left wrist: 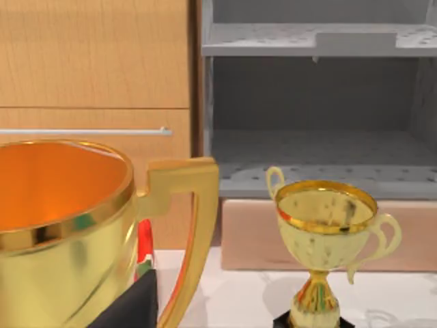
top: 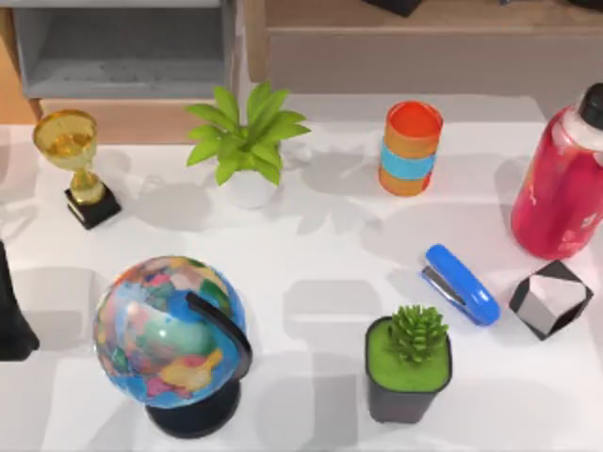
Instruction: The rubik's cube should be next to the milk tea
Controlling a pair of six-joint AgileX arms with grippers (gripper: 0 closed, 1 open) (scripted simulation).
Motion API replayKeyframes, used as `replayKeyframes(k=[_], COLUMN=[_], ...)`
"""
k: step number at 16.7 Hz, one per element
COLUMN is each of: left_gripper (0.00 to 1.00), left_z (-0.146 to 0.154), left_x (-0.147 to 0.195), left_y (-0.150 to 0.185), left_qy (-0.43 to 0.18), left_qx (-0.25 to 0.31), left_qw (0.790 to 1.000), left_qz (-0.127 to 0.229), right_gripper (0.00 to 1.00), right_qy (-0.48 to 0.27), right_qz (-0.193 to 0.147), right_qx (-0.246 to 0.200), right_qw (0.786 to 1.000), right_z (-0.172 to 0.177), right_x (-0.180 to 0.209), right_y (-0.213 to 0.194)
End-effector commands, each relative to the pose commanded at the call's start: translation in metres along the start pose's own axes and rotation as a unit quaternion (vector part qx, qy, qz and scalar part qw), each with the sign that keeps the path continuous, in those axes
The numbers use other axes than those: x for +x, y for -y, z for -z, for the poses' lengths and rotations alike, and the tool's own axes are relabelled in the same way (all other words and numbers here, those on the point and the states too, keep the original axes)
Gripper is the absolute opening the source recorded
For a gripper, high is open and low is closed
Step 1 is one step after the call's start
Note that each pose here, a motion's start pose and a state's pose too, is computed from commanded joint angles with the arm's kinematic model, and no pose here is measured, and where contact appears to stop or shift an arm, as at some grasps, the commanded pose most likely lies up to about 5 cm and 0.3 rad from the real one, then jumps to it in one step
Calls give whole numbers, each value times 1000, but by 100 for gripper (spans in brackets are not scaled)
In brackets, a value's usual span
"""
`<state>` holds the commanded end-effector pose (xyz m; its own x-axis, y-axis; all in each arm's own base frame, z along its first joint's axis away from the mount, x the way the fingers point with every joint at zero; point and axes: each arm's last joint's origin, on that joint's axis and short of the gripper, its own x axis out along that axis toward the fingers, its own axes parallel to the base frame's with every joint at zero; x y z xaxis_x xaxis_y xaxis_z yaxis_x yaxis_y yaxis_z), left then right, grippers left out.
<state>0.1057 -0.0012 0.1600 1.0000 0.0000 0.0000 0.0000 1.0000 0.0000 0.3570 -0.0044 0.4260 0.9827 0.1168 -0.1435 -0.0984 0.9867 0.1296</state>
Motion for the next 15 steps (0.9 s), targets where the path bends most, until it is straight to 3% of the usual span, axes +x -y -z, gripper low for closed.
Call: replayKeyframes(k=[3,6,11,15], left_gripper=[100,100,100,100], left_z=[0,0,0,0], left_x=[0,0,0,0], left_y=[0,0,0,0], left_qy=[0,0,0,0], left_qx=[0,0,0,0], left_qw=[1000,1000,1000,1000], left_qz=[0,0,0,0], right_gripper=[0,0,0,0], right_qy=[-122,-276,-517,-626], right_qz=[-31,-39,16,74], right_qx=[39,60,42,4], right_qw=[991,958,855,777], right_z=[45,106,210,260], right_x=[-24,-52,-108,-146], right_y=[-41,-72,-91,-87])
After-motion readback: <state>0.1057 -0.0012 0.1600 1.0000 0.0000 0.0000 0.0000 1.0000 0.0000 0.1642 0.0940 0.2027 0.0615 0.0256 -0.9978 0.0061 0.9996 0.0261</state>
